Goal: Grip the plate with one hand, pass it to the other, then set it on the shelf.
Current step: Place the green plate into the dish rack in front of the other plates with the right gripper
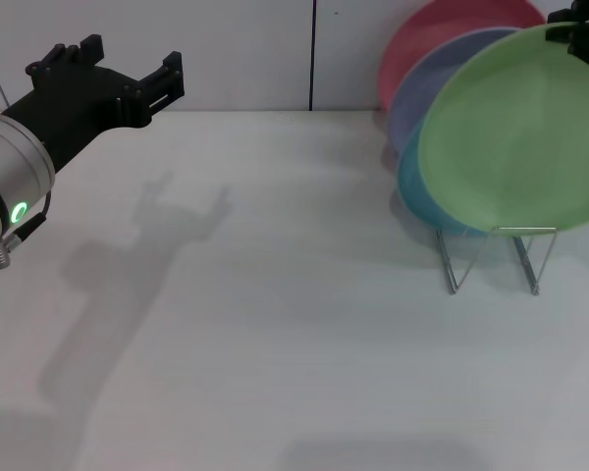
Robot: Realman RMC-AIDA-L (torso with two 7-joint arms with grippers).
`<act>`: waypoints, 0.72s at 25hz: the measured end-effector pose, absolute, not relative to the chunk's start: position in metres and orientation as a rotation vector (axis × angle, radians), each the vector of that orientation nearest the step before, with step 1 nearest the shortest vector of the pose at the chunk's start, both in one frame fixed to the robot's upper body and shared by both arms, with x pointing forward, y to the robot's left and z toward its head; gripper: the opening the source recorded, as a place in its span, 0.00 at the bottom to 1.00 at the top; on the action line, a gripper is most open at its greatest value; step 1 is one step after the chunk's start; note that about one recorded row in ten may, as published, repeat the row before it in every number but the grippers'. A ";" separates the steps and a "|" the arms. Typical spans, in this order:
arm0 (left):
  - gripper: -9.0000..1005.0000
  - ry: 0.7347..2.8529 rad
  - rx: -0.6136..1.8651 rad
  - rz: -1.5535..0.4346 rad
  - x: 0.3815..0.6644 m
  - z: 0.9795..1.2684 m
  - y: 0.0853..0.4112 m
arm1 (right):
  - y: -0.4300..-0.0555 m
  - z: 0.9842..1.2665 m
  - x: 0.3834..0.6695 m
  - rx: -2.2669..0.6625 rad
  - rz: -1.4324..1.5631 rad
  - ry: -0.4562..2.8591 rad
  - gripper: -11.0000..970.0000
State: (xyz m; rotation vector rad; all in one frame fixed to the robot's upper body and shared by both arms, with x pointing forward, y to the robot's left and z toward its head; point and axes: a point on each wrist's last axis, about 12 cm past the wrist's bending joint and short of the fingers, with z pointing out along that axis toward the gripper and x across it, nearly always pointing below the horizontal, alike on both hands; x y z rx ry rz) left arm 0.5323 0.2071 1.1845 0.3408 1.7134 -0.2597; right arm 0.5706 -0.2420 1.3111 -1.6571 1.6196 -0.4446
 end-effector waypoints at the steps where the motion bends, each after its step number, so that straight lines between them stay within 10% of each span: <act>1: 0.86 1.714 0.342 -0.261 0.532 1.184 0.207 | -0.241 1.310 0.570 -1.664 -0.443 1.618 0.09; 18: 0.86 1.703 0.368 -0.274 0.538 1.186 0.199 | -0.251 1.294 0.559 -1.716 -0.464 1.709 0.12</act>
